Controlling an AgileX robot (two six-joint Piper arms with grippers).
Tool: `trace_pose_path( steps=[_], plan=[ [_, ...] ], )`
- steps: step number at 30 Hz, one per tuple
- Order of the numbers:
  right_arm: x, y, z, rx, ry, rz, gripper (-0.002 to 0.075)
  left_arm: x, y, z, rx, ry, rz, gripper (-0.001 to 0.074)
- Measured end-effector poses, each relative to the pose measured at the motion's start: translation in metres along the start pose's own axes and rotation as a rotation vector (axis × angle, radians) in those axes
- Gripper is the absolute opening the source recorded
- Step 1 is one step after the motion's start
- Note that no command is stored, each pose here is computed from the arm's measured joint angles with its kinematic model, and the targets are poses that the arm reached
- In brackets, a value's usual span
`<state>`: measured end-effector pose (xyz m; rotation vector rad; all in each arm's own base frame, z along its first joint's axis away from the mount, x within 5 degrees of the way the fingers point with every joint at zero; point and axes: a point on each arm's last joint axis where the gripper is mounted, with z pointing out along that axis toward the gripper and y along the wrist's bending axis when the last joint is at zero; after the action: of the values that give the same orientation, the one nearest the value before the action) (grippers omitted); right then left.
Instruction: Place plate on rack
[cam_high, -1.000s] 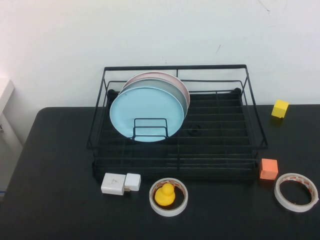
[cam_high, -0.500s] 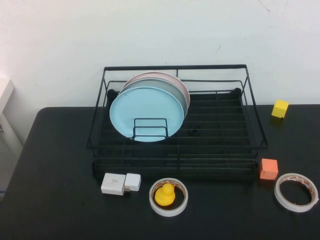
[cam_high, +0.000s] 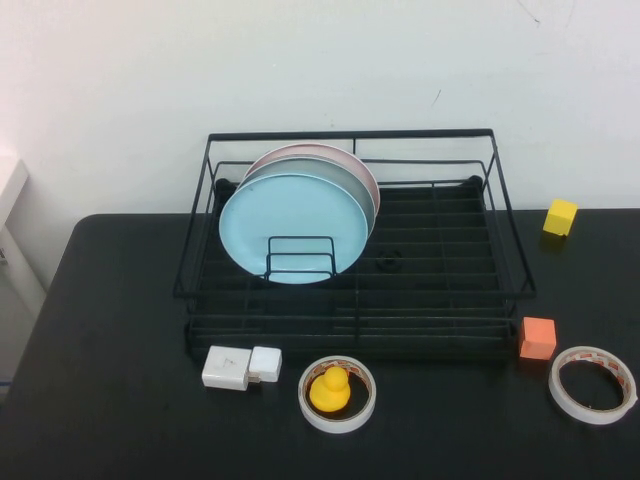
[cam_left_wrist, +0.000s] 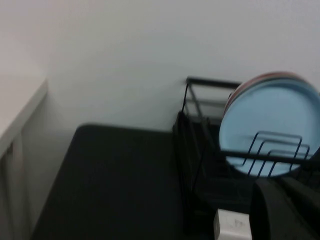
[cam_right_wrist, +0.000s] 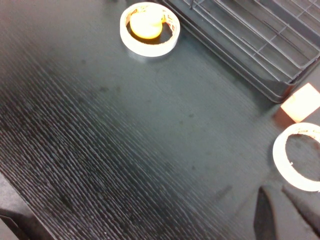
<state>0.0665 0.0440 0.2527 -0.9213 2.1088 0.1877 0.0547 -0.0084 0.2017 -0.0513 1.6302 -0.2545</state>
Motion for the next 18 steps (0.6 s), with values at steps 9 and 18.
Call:
trace_pose_path(
  steps=[9, 18],
  plan=[
    [0.0, 0.0, 0.0, 0.0, 0.0, 0.0, 0.0001, 0.017, 0.008, 0.001, -0.075, 0.106, -0.084, -0.0002],
    [0.0, 0.0, 0.0, 0.0, 0.0, 0.0, 0.0001, 0.024, 0.009, -0.001, -0.096, 0.194, -0.069, -0.0002]
  ],
)
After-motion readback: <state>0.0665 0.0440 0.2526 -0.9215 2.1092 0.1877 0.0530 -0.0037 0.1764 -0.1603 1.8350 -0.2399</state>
